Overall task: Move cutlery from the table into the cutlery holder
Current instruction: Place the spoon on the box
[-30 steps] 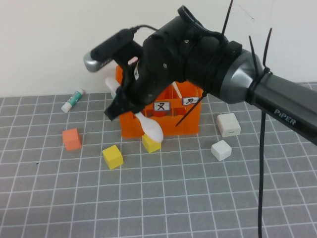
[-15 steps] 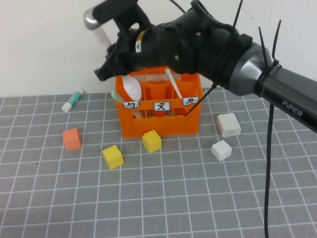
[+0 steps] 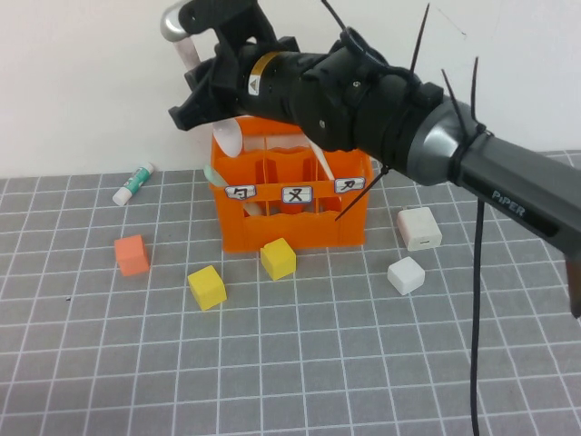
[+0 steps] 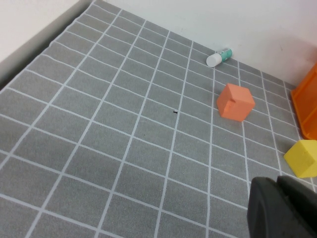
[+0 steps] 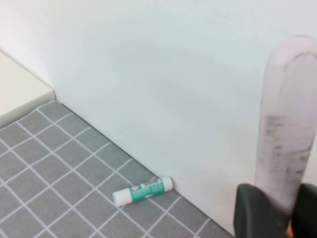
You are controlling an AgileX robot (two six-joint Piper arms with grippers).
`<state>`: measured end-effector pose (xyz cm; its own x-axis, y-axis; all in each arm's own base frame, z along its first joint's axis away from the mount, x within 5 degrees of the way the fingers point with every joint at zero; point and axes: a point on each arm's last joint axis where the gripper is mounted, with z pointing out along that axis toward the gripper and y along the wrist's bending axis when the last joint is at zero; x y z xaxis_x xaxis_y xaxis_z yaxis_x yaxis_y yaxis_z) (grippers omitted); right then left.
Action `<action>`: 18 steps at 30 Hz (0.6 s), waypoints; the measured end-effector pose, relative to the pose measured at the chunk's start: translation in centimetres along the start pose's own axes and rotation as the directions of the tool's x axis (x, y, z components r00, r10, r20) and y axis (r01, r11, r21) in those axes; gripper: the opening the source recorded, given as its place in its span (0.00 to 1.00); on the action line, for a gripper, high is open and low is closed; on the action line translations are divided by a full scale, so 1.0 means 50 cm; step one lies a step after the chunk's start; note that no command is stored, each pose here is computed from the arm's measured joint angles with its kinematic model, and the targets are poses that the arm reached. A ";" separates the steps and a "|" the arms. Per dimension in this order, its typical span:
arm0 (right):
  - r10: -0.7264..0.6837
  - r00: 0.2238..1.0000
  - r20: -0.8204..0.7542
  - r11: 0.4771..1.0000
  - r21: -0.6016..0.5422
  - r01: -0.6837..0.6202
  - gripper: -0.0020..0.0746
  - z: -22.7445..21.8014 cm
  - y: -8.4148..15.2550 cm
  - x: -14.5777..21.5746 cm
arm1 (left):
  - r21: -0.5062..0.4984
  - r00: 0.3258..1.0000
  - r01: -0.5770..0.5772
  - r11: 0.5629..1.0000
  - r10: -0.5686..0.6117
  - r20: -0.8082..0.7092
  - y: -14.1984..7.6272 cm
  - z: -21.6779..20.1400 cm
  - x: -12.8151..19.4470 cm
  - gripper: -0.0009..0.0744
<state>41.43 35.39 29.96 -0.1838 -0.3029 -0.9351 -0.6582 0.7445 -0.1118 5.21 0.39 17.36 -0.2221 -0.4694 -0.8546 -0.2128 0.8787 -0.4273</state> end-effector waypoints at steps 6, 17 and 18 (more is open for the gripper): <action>0.006 1.000 0.015 1.000 0.016 -0.006 0.22 0.032 -0.018 0.034 | 0.000 1.000 0.000 1.000 0.000 0.000 0.000 0.000 0.000 0.01; 0.023 0.999 -0.045 1.000 0.014 -0.023 0.22 0.076 -0.018 0.099 | -0.001 1.000 0.000 1.000 0.000 0.000 0.000 0.000 0.000 0.01; 0.036 0.998 -0.048 0.999 0.011 -0.036 0.22 0.078 -0.017 0.103 | -0.001 1.000 0.000 1.000 0.000 0.000 0.000 0.000 0.000 0.01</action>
<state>43.90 35.53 23.94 -0.2427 -0.3042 -0.9212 -0.6433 0.7612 -0.0819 5.21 0.40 17.36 -0.2218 -0.4695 -0.8546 -0.2134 0.8786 -0.4273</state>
